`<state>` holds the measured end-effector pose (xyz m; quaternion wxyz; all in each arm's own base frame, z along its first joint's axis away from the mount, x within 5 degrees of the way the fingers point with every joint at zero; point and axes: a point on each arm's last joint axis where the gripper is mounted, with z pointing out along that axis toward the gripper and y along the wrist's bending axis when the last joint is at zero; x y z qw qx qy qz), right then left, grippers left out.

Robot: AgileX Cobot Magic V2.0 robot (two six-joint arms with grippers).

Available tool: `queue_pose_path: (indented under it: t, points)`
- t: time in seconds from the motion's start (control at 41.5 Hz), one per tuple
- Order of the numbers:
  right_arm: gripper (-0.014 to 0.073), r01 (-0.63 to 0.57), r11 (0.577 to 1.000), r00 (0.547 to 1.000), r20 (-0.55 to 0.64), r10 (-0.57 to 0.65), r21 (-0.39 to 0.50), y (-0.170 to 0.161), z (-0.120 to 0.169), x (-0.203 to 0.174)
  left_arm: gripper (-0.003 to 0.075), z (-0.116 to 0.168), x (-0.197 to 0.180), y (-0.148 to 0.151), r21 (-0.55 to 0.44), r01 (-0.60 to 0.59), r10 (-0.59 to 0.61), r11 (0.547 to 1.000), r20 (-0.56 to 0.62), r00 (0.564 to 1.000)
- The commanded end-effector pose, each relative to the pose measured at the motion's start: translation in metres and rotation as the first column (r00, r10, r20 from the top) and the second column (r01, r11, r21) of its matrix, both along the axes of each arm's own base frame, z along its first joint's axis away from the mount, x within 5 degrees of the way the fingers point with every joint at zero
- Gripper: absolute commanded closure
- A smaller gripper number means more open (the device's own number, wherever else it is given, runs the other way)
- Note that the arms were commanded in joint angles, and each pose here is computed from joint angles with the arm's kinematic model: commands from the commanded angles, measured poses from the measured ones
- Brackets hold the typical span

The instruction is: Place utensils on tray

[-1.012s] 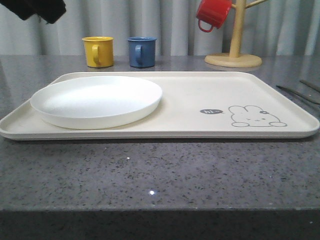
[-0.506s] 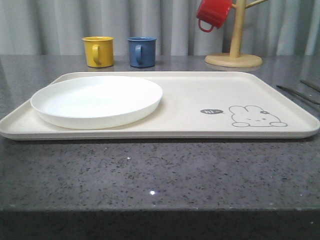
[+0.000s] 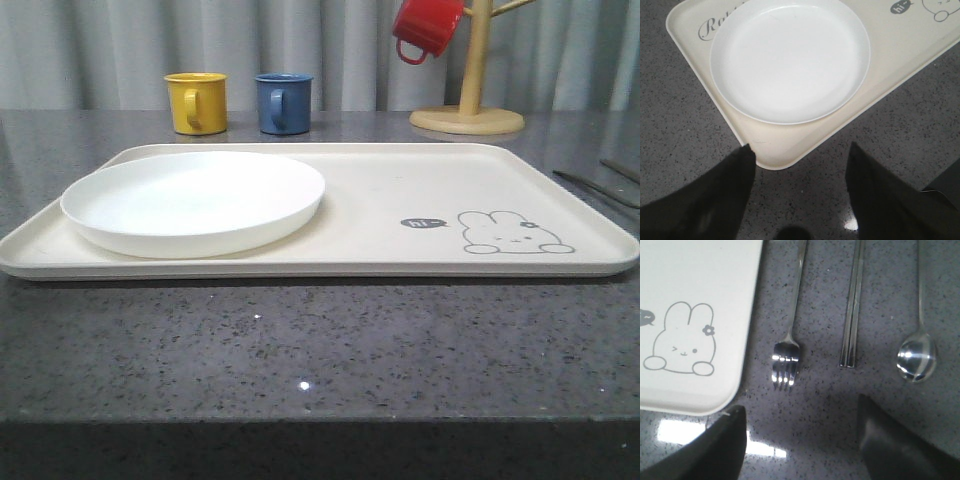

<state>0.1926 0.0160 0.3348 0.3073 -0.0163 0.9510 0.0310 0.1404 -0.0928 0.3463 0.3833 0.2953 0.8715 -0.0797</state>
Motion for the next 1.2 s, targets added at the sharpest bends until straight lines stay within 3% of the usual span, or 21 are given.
queue_pose_path:
  t: [0.0,0.193,0.795,1.06,1.18]
  points:
    - [0.0134,-0.008,1.0,0.999,0.031,0.008,-0.003,0.002,0.011,0.021,0.0321,0.014,0.001,-0.002,-0.063,0.004,0.001,0.998,0.076,0.997]
    - [0.0234,-0.01,1.0,0.998,-0.058,0.01,-0.009,0.005,-0.004,0.063,0.0321,0.014,0.001,-0.002,-0.063,0.004,0.001,0.998,0.076,0.997]
    - [0.0244,-0.007,1.0,0.97,-0.241,0.008,0.003,0.012,-0.059,0.146,0.0322,0.016,0.002,-0.003,-0.078,0.008,0.0,0.997,0.097,0.995]
    - [0.0511,0.005,0.998,0.963,-0.268,0.012,0.064,0.017,-0.065,0.151,0.0323,0.016,0.002,-0.003,-0.078,0.008,0.0,0.997,0.097,0.995]
    - [0.0581,0.003,0.998,0.959,-0.283,0.014,0.063,0.017,-0.065,0.149,0.0322,0.016,0.002,-0.003,-0.078,0.008,0.0,0.997,0.097,0.995]
